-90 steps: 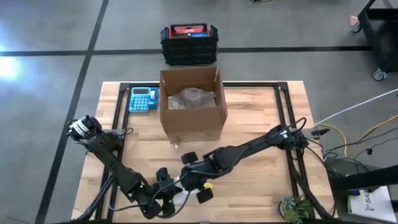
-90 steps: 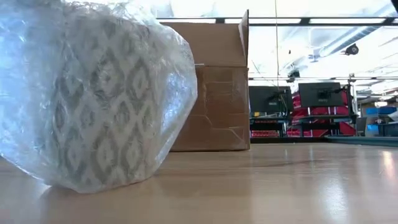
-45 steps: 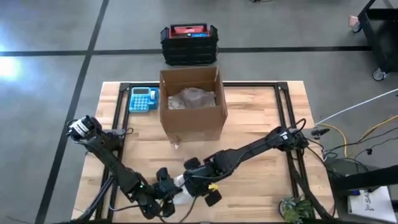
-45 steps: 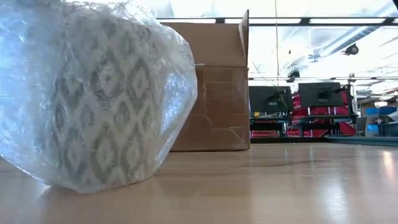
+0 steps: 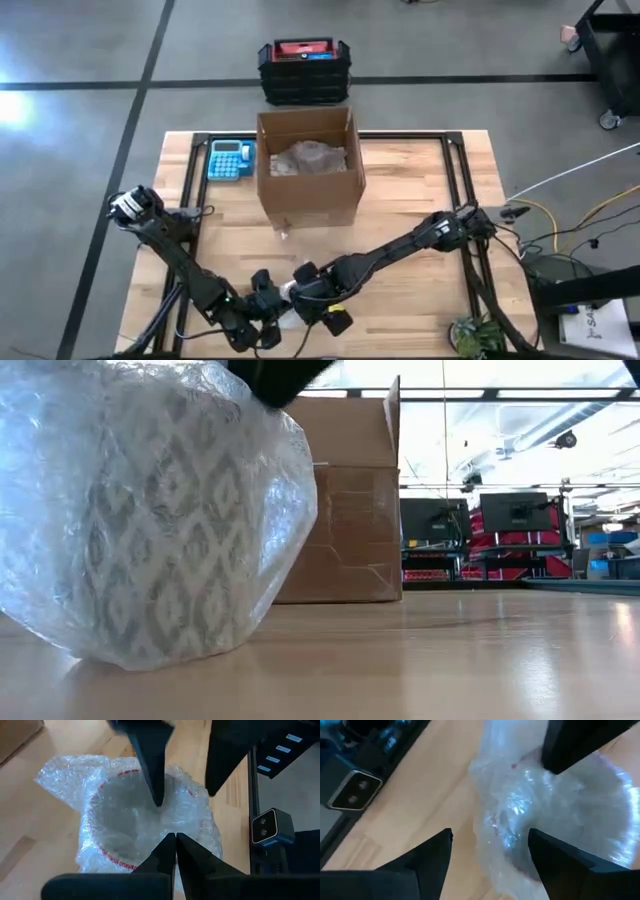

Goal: Wrap mug
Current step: Put the wrapped gray mug into the cardboard box

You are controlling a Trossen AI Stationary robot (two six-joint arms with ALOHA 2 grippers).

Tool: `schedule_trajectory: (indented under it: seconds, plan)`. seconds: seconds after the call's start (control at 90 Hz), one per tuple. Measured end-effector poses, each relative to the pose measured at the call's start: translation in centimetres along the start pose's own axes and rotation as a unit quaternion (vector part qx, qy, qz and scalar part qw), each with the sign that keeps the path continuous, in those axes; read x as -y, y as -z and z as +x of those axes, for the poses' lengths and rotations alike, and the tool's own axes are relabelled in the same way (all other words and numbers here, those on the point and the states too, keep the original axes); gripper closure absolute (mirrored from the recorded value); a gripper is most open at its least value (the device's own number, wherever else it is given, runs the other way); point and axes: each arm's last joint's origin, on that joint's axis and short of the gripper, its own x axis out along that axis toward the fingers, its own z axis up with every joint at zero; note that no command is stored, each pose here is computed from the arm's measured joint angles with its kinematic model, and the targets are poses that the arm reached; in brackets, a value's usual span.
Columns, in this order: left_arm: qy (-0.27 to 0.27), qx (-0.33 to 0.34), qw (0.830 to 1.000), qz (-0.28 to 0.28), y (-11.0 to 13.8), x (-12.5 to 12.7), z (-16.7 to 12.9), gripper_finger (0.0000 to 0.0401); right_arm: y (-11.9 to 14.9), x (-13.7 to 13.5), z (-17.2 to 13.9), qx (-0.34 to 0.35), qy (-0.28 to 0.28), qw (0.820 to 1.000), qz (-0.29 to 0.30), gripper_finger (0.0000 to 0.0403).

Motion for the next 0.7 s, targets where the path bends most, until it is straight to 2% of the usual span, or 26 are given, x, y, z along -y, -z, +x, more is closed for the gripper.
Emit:
schedule_trajectory:
  seconds: [0.367, 0.7]
  plan:
    - [0.000, 0.000, 1.000, 0.000, 0.0, 0.0, 0.0, 0.0401, 0.0, 0.3, 0.8, -0.003, 0.024, 1.000, -0.004, 0.0197]
    - [0.000, 0.000, 1.000, 0.000, 0.0, 0.0, 0.0, 0.0401, 0.1, 0.5, 2.5, -0.004, 0.026, 0.999, -0.021, 0.0202]
